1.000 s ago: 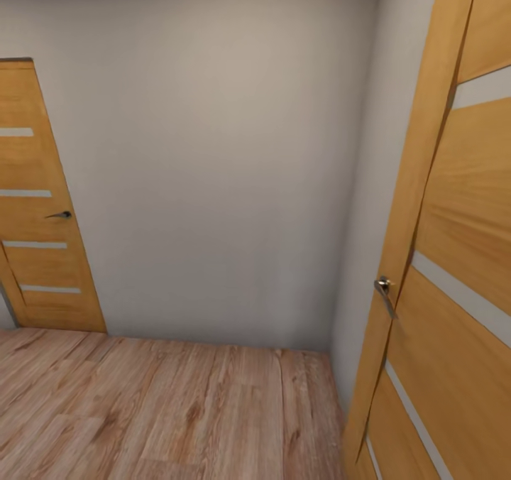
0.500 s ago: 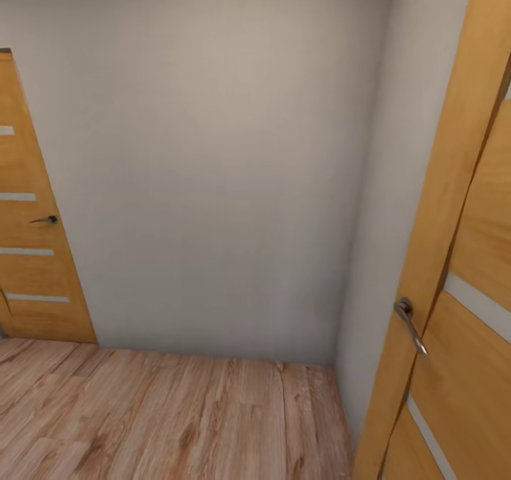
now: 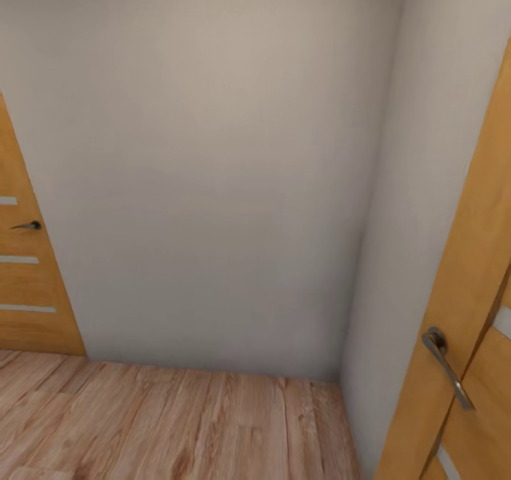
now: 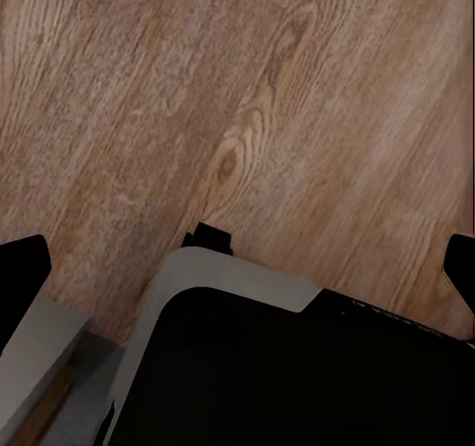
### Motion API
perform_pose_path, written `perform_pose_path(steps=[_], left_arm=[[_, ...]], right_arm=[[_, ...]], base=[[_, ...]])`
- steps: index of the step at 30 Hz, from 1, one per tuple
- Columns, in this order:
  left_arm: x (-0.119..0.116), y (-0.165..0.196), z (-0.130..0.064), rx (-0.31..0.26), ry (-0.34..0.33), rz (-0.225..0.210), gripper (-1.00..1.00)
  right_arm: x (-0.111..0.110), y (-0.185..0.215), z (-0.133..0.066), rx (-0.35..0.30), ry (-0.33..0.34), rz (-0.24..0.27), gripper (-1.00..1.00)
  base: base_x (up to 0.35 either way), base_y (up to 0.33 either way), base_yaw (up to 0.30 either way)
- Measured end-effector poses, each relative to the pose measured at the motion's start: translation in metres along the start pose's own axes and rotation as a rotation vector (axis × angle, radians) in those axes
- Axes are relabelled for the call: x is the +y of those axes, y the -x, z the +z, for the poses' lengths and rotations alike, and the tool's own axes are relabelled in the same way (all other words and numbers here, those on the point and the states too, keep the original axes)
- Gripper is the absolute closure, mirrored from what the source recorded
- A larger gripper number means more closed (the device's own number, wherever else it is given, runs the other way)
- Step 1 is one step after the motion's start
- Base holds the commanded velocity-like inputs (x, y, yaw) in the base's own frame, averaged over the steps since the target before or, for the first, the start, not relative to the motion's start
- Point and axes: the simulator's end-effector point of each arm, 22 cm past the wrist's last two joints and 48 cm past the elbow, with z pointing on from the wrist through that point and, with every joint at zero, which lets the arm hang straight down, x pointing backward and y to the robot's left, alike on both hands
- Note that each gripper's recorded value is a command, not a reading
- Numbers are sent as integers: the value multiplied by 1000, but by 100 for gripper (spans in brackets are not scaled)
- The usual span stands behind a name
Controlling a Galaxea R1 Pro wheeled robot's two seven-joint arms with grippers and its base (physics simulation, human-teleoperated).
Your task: Move the two storage containers from the living room to the garage. In the garage, place one container on the floor and stack the other container on top of it (either order is fine).
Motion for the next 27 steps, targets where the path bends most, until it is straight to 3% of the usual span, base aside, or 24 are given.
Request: perform_pose_path(steps=[19,27], left_arm=[[0,0,0,-1,0,0,-100],[0,1,0,-2,0,0,-100]], right_arm=[[4,0,0,0,5,1,-100],[7,1,0,0,9,-1,-100]], base=[[316,67,0],[58,10,9]])
